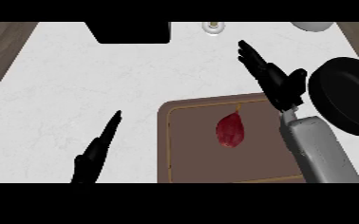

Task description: Pick the pear from the tray and place it in the pot

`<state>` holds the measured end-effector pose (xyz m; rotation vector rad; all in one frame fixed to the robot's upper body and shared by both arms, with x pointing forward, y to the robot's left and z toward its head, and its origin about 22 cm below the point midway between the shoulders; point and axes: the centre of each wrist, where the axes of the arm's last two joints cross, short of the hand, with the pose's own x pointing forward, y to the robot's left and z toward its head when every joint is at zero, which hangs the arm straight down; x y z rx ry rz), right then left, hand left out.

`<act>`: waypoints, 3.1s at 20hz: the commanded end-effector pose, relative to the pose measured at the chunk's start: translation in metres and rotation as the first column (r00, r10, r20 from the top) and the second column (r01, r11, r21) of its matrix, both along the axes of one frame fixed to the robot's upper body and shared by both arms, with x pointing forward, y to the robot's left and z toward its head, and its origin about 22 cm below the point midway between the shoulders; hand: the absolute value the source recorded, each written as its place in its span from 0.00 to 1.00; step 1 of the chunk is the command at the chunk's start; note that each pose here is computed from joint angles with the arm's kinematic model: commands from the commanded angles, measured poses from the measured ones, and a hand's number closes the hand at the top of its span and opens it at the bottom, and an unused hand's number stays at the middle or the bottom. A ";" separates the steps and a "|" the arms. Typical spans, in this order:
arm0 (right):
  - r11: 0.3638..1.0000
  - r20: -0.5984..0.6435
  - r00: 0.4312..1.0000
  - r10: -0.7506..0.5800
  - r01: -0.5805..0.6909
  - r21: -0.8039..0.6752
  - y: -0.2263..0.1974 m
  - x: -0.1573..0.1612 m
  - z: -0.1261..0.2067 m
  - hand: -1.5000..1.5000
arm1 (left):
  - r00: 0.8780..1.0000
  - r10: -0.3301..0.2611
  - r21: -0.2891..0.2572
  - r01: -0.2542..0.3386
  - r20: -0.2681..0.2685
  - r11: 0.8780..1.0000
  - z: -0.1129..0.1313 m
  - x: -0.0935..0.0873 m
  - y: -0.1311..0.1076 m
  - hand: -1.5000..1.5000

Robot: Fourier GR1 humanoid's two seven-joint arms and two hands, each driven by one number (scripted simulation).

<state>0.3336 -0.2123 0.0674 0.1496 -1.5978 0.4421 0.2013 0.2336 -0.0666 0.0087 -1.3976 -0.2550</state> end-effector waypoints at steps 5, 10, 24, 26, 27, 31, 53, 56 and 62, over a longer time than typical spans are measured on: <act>0.875 0.515 0.719 -0.467 0.459 0.154 -0.079 -0.033 0.058 1.00 | 0.945 0.261 -0.077 -0.250 0.199 0.965 0.032 0.010 0.015 0.50; 0.427 0.375 0.379 -0.846 0.903 0.051 -0.142 -0.089 -0.019 0.00 | 0.902 0.364 -0.136 -0.341 0.231 0.930 0.042 0.010 0.023 0.50; 0.447 0.464 0.427 -0.776 0.891 -0.071 0.000 -0.222 -0.042 0.00 | 0.917 0.279 -0.171 -0.238 0.285 0.956 0.070 0.034 -0.005 0.50; 0.488 0.385 0.531 -0.755 0.847 -0.212 0.003 -0.233 -0.048 0.00 | 0.919 0.258 -0.158 -0.218 0.300 0.963 0.074 0.033 -0.001 0.50; 0.508 0.322 0.578 -0.750 0.815 -0.279 0.011 -0.243 -0.058 0.00 | 0.917 0.256 -0.167 -0.213 0.305 0.963 0.076 0.036 -0.003 0.50; 0.486 0.239 0.614 -0.752 0.762 -0.428 0.013 -0.244 -0.035 0.00 | 0.922 0.244 -0.152 -0.206 0.301 0.967 0.072 0.037 -0.008 0.50; 0.538 -0.016 0.668 -0.744 0.585 -0.607 0.087 -0.138 -0.018 0.00 | 0.929 0.241 -0.156 -0.203 0.281 0.967 0.088 0.062 -0.004 0.50; 0.528 -0.008 0.673 -0.740 0.573 -0.627 0.101 -0.143 -0.019 0.00 | 0.927 0.254 -0.164 -0.215 0.277 0.963 0.066 0.044 -0.011 0.50; 0.519 -0.004 0.663 -0.749 0.582 -0.626 0.097 -0.122 -0.040 0.00 | 0.924 0.255 -0.164 -0.215 0.284 0.963 0.078 0.050 -0.010 0.50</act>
